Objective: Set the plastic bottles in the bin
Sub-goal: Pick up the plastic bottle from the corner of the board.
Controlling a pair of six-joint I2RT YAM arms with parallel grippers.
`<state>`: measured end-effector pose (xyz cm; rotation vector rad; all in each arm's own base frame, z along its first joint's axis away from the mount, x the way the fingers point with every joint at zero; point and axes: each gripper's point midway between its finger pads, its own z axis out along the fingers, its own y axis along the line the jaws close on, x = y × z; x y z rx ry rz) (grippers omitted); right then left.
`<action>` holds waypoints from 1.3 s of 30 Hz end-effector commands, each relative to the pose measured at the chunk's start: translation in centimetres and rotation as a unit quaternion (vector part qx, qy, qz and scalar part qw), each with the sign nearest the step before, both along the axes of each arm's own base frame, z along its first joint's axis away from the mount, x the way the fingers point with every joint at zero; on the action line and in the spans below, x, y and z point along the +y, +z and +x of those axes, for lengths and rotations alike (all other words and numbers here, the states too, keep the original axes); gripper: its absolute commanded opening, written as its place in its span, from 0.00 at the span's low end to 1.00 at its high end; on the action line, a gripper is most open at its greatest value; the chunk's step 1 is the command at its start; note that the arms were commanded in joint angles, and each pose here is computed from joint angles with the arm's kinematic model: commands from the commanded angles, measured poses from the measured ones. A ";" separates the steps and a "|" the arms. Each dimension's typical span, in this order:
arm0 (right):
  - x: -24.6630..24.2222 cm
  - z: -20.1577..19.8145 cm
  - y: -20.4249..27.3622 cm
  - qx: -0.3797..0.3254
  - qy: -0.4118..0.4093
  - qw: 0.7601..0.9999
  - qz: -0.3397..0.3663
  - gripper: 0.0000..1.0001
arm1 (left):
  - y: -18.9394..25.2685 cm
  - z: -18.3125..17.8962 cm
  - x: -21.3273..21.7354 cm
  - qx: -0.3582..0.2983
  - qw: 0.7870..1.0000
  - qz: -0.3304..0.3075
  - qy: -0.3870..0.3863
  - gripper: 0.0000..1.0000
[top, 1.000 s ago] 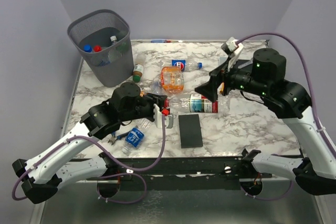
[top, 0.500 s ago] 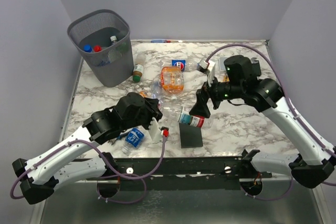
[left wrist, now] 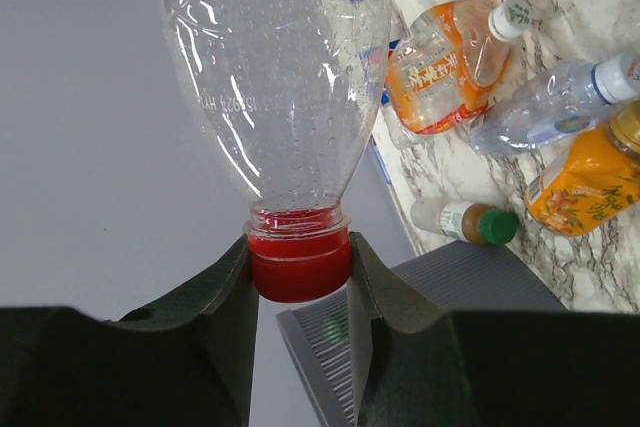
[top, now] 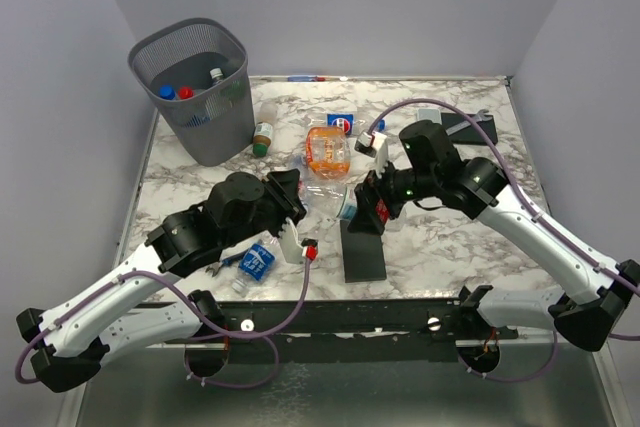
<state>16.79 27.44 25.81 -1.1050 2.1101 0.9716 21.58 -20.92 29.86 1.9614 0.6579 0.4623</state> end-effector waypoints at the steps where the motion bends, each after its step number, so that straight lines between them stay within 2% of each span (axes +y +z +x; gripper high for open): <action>1: 0.5 0.2 -0.5 -0.014 -0.001 1.000 0.003 0.93 | 2.9 -0.1 -0.6 -0.025 0.999 -0.028 -0.015 0.00; 5: 0.5 0.2 -2.0 -0.016 -0.002 1.000 -0.021 0.82 | 3.5 -0.3 -0.9 -0.023 0.999 -0.038 -0.020 0.00; 9: 0.4 0.6 -1.6 -0.058 -0.021 0.998 -0.024 0.58 | 3.8 -0.3 -0.8 -0.020 0.999 -0.048 -0.016 0.02; 10: 0.3 0.7 -1.1 -0.069 -0.024 0.997 -0.016 0.52 | 3.9 -0.3 -0.8 -0.019 0.998 -0.054 -0.014 0.11; 12: 0.1 0.7 0.1 -0.091 -0.032 0.995 0.003 0.45 | 4.4 -0.3 -0.9 -0.013 0.997 -0.082 -0.006 0.36; 13: -0.2 0.6 0.6 -0.100 -0.035 0.994 0.011 0.42 | 4.8 -0.2 -0.9 -0.010 0.995 -0.099 0.000 0.62; 14: -0.4 0.6 1.2 -0.109 -0.039 0.993 0.021 0.40 | 5.0 -0.1 -0.9 -0.009 0.993 -0.114 0.008 0.94; 15: -0.7 0.5 1.8 -0.118 -0.044 0.992 0.031 0.40 | 5.2 0.0 -0.8 -0.008 0.992 -0.126 0.015 0.99; 20: -2.9 0.8 5.6 -0.176 -0.118 0.972 0.098 0.36 | 5.7 0.1 -0.3 0.020 0.980 -0.193 0.048 0.99; 22: -4.3 0.9 8.1 -0.205 -0.166 0.951 0.160 0.36 | 5.8 -0.2 -0.3 0.044 0.967 -0.245 0.056 0.99; 23: -4.7 1.0 8.3 -0.210 -0.182 0.943 0.184 0.36 | 6.1 -0.3 -0.4 0.062 0.953 -0.289 0.062 0.99; 24: -4.8 0.8 9.0 -0.214 -0.191 0.934 0.213 0.36 | 6.6 -0.4 -0.5 0.085 0.933 -0.344 0.069 0.99; 25: -4.9 0.7 9.3 -0.215 -0.196 0.927 0.235 0.36 | 7.4 -0.6 -0.6 0.115 0.902 -0.410 0.074 0.99; 26: -4.8 0.7 9.3 -0.213 -0.199 0.923 0.249 0.36 | 8.5 -0.8 -0.8 0.177 0.842 -0.503 0.085 0.99; 27: -4.7 0.8 9.4 -0.212 -0.203 0.920 0.260 0.36 | 10.1 -0.7 -0.6 0.220 0.773 -0.588 0.093 0.99; 29: -4.7 1.1 9.4 -0.212 -0.214 0.914 0.273 0.36 | 12.6 0.2 0.8 0.298 0.610 -0.723 0.129 0.99; 30: -4.7 1.2 9.5 -0.215 -0.216 0.910 0.281 0.36 | 13.4 0.2 0.6 0.332 0.559 -0.749 0.129 0.99; 33: -4.4 1.1 10.0 -0.217 -0.212 0.903 0.303 0.36 | 15.8 -0.5 -0.8 0.403 0.472 -0.779 0.087 0.99; 34: -4.2 1.1 10.1 -0.216 -0.208 0.902 0.310 0.36 | 16.8 -1.0 -1.5 0.426 0.453 -0.781 0.064 0.99; 37: -3.3 1.0 10.5 -0.211 -0.195 0.899 0.329 0.36 | 18.5 -2.2 -5.0 0.501 0.438 -0.746 0.021 0.99; 39: -2.7 1.1 10.4 -0.206 -0.189 0.901 0.332 0.36 | 19.2 -1.9 -7.1 0.540 0.417 -0.731 0.024 0.99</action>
